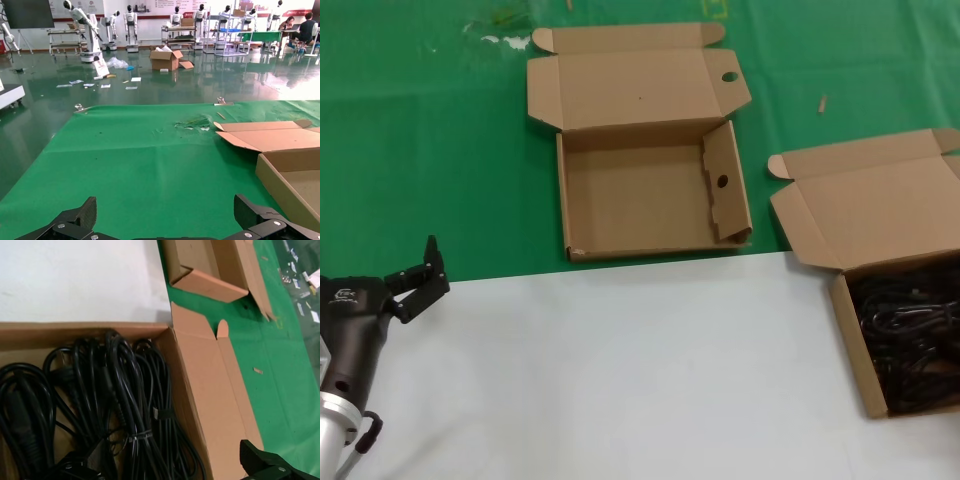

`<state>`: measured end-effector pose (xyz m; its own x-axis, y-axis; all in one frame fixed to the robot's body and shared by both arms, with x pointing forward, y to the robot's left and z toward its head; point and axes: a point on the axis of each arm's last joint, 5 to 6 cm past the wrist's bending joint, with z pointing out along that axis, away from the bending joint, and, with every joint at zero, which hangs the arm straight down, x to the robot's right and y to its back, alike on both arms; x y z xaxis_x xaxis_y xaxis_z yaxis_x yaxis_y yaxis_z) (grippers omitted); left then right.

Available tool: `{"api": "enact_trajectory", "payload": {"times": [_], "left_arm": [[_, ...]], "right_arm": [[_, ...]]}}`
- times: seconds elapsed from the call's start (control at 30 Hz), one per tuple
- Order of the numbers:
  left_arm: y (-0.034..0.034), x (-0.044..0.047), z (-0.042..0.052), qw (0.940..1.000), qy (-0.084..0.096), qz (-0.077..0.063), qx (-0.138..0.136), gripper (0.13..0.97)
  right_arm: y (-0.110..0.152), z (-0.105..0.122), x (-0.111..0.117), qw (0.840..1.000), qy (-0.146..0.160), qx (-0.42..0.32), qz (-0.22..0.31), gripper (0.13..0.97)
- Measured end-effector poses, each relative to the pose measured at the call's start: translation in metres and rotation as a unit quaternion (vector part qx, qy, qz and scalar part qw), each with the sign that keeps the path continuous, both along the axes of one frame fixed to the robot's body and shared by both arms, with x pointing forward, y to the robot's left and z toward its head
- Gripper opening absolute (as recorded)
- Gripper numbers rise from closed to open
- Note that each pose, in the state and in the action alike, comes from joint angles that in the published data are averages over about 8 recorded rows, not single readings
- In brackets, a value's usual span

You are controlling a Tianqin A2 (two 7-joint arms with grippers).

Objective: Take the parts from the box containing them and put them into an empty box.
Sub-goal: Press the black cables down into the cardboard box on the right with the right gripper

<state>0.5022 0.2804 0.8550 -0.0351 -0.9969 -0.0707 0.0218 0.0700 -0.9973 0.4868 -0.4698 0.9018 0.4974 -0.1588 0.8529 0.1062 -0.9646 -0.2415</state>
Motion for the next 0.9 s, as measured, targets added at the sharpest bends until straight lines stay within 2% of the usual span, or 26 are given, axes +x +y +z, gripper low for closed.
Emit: {"api": "enact_trajectory", "payload": {"times": [0.23, 0.53, 0.9], "left_arm": [[0.0, 0.0, 0.0, 1.0, 0.0, 0.0, 0.0, 0.966], [0.0, 0.0, 0.0, 1.0, 0.0, 0.0, 0.0, 0.966], [0.0, 0.0, 0.0, 1.0, 0.0, 0.0, 0.0, 0.966]], "right_arm": [[-0.0033, 0.0008, 0.0051, 1.0, 0.009, -0.003, -0.009, 0.923], [-0.0058, -0.0008, 0.0039, 1.0, 0.017, 0.001, -0.016, 0.815], [-0.0044, -0.0031, 0.0015, 1.0, 0.022, 0.007, -0.017, 0.587]]}}
